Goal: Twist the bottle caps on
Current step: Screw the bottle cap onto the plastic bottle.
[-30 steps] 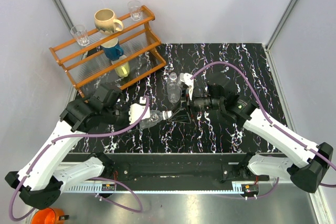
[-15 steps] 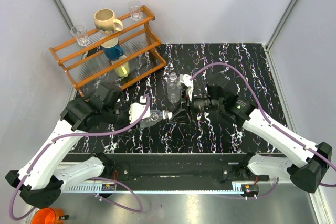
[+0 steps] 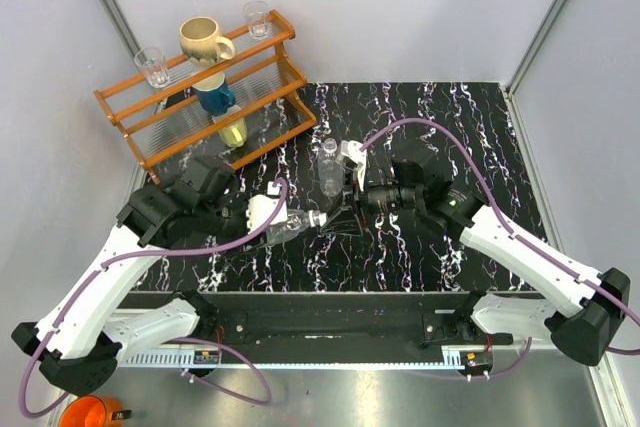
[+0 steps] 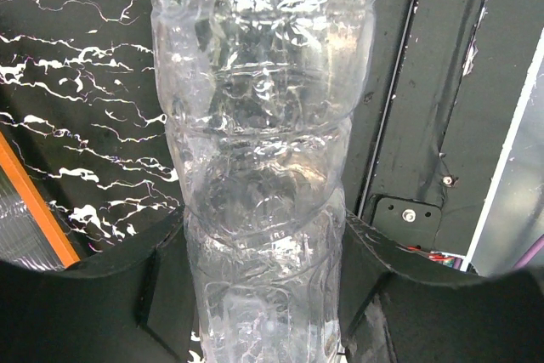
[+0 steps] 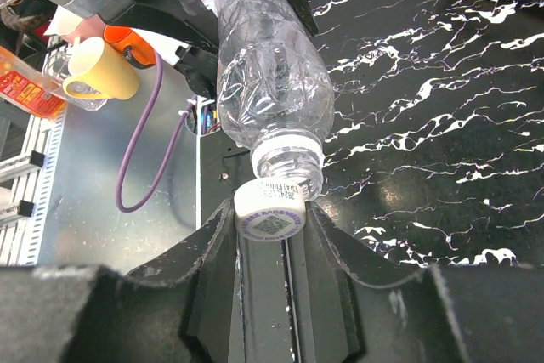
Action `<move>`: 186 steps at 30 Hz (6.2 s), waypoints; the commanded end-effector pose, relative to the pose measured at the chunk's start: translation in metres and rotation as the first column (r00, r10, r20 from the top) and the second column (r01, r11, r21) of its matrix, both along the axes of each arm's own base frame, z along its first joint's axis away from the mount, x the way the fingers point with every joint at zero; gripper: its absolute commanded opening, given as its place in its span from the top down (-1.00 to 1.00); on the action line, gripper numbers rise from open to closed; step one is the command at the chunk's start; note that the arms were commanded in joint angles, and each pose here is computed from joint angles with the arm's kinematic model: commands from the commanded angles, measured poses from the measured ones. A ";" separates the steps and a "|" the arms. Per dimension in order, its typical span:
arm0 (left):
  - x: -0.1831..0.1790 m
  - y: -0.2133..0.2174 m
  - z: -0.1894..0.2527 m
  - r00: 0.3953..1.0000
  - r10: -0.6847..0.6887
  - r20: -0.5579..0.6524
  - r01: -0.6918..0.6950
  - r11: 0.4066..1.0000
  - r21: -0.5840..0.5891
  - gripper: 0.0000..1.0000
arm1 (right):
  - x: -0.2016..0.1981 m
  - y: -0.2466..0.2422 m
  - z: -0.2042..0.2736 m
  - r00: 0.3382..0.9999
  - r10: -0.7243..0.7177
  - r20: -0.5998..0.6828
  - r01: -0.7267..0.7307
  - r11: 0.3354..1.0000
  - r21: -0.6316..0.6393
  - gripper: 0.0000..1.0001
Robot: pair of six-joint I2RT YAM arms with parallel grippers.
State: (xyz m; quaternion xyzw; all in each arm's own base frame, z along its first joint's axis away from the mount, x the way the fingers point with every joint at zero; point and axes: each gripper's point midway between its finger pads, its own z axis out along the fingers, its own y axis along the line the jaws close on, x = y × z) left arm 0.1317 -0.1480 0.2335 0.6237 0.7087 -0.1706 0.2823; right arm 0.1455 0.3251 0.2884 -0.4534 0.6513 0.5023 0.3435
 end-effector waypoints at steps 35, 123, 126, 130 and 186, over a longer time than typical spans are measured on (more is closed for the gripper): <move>-0.009 -0.016 0.016 0.991 -0.130 0.023 0.132 0.989 -0.069 0.24 | -0.016 0.001 0.025 0.981 0.054 0.186 -0.057 0.998 0.010 0.76; 0.006 -0.022 0.012 0.999 -0.046 -0.009 0.046 0.998 -0.035 0.28 | -0.029 -0.003 0.022 0.986 0.094 0.137 -0.095 0.995 -0.004 0.80; 0.005 -0.021 0.013 0.999 -0.046 -0.012 0.045 0.998 -0.036 0.29 | -0.023 -0.003 0.015 0.987 0.072 0.145 -0.069 0.997 -0.023 0.81; 0.001 -0.019 0.011 0.999 -0.048 -0.020 0.047 0.998 -0.033 0.30 | -0.017 -0.006 0.006 0.987 0.040 0.158 -0.032 0.998 -0.055 0.81; -0.021 -0.017 0.020 0.994 -0.099 -0.042 0.095 0.992 -0.082 0.31 | -0.012 -0.001 0.023 0.986 0.071 0.151 -0.065 0.997 -0.039 0.85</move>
